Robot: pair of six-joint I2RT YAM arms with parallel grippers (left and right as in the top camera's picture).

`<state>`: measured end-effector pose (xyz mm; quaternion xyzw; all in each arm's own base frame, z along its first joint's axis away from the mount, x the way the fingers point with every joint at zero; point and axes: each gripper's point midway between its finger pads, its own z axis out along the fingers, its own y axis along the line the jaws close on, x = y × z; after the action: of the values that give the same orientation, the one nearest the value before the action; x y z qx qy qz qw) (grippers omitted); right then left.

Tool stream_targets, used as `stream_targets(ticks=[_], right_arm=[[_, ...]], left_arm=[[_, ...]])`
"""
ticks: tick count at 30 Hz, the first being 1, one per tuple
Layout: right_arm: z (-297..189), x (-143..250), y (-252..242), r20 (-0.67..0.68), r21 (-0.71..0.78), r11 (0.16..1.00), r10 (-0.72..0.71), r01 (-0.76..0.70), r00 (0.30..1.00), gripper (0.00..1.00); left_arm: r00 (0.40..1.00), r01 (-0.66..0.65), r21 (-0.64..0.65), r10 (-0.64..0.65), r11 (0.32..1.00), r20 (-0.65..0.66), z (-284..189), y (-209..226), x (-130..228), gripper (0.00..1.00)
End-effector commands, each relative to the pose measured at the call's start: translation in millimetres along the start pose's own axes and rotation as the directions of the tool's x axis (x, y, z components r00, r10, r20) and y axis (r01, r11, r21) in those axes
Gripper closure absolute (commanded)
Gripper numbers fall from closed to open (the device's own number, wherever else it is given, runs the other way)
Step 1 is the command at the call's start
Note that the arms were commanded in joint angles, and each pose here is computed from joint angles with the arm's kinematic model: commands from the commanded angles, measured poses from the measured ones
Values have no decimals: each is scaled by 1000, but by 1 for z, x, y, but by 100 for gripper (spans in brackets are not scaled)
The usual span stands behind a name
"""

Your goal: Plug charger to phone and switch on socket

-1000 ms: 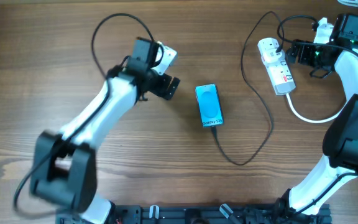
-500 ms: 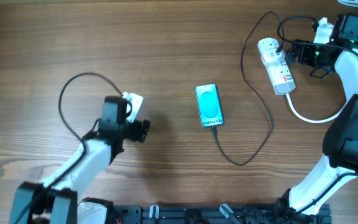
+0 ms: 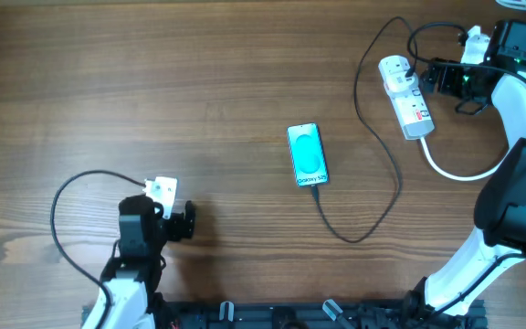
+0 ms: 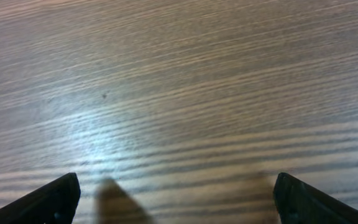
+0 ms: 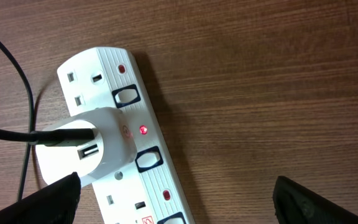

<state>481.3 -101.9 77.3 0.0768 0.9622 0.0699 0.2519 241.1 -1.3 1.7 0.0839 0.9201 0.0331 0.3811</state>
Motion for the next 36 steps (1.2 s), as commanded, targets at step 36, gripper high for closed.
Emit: stream_targets(ticks=[36], right_arm=[[-4, -1, 5, 9, -16, 1000, -6, 6, 1000, 0]], left_arm=[[764, -103, -263, 246, 959, 597, -106, 26, -110, 0]])
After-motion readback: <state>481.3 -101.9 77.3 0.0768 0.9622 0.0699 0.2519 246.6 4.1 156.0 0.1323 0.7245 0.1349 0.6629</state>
